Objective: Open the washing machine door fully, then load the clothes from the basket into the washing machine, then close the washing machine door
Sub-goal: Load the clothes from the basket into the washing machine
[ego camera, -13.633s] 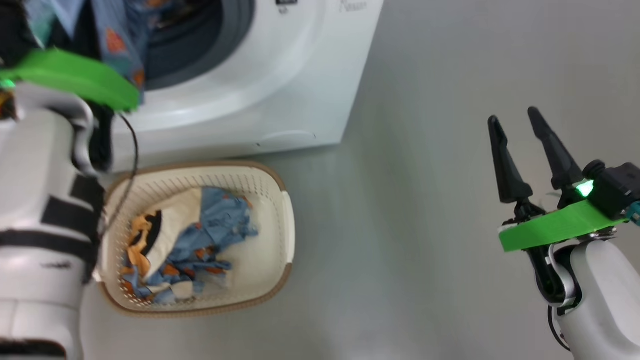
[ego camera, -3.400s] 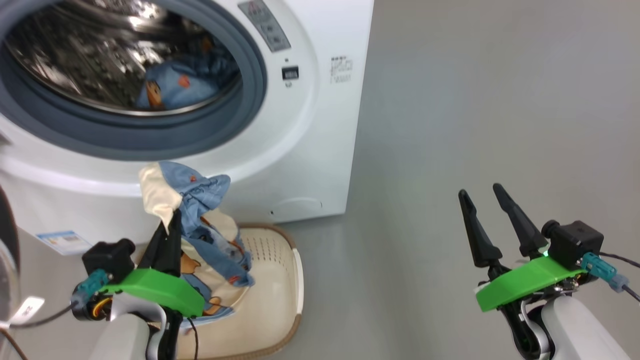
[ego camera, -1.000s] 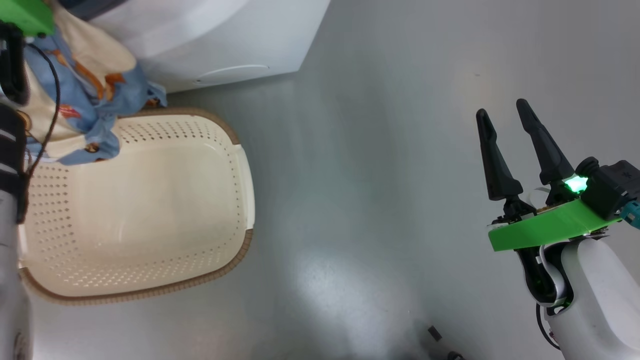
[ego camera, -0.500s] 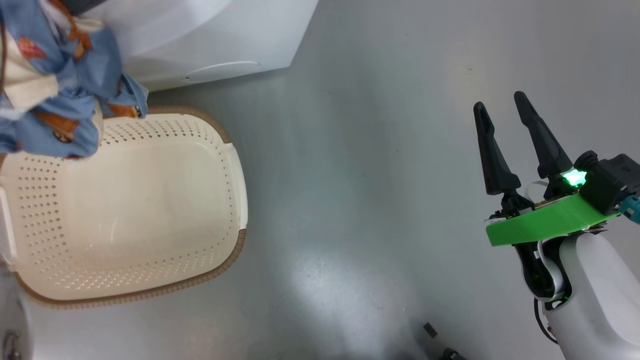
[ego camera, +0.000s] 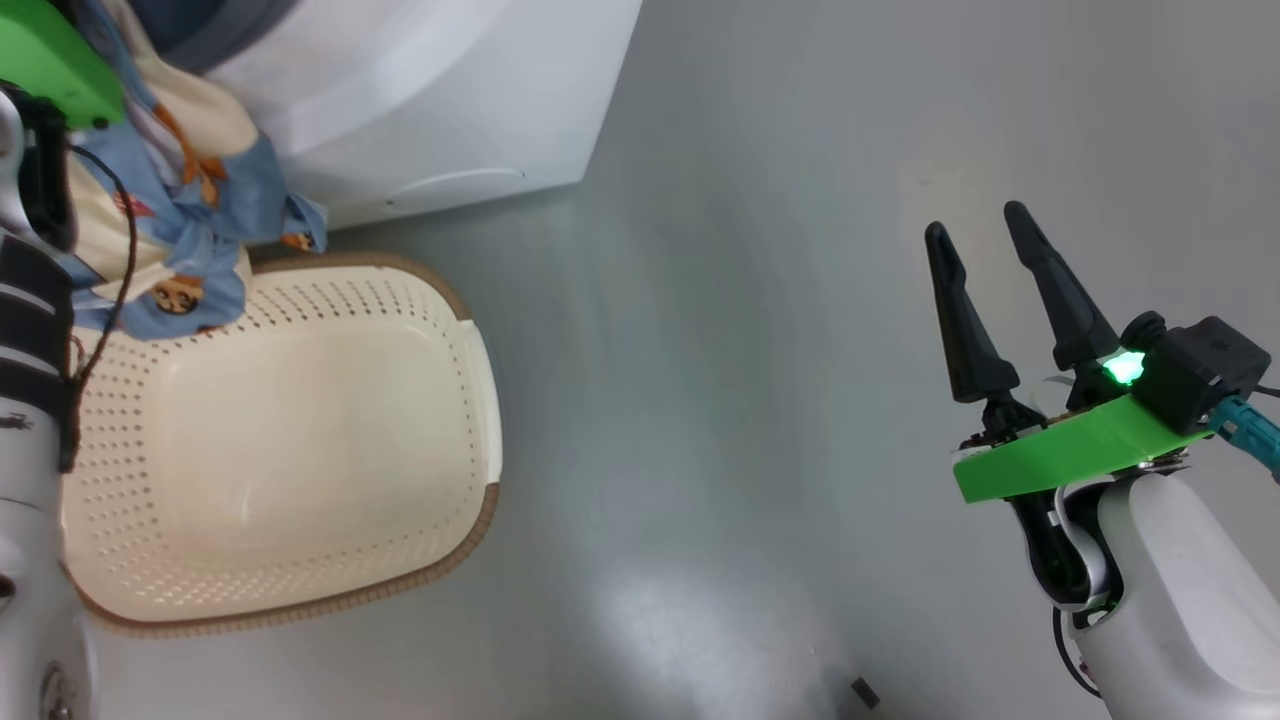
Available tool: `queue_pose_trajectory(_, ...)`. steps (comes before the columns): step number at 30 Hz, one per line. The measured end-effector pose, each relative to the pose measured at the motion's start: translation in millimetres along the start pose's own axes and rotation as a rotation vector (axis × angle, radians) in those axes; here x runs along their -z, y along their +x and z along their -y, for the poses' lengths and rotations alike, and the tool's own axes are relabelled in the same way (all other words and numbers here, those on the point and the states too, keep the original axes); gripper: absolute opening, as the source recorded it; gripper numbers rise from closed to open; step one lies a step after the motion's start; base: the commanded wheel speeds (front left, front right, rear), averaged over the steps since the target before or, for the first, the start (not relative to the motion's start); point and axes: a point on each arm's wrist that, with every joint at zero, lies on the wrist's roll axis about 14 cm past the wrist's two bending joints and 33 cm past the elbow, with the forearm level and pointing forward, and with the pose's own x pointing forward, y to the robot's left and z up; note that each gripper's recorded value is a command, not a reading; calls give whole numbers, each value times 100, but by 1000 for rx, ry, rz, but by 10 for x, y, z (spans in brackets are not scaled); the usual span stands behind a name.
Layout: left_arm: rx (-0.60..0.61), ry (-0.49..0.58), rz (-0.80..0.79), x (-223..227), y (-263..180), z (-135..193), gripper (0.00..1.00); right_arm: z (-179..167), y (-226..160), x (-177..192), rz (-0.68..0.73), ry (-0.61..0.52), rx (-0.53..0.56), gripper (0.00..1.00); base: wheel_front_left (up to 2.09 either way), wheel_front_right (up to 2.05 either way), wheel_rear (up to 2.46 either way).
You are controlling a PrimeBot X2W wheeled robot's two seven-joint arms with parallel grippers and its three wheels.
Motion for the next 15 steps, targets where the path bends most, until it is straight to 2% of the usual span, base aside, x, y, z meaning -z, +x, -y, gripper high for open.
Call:
queue_pose_trajectory(6,30,-1,68,-266,-165,76,100,-95,-43,-135,27,3,-23,100,0,0,0)
queue_pose_trajectory(11,48,4,45,-187,-430,109,100,-179,-103,-272,57,14,-40,100,0,0,0)
queue_pose_trajectory(15,77,-23,95,-307,-659,228,100,-246,-151,-410,89,20,-55,100,0,0,0)
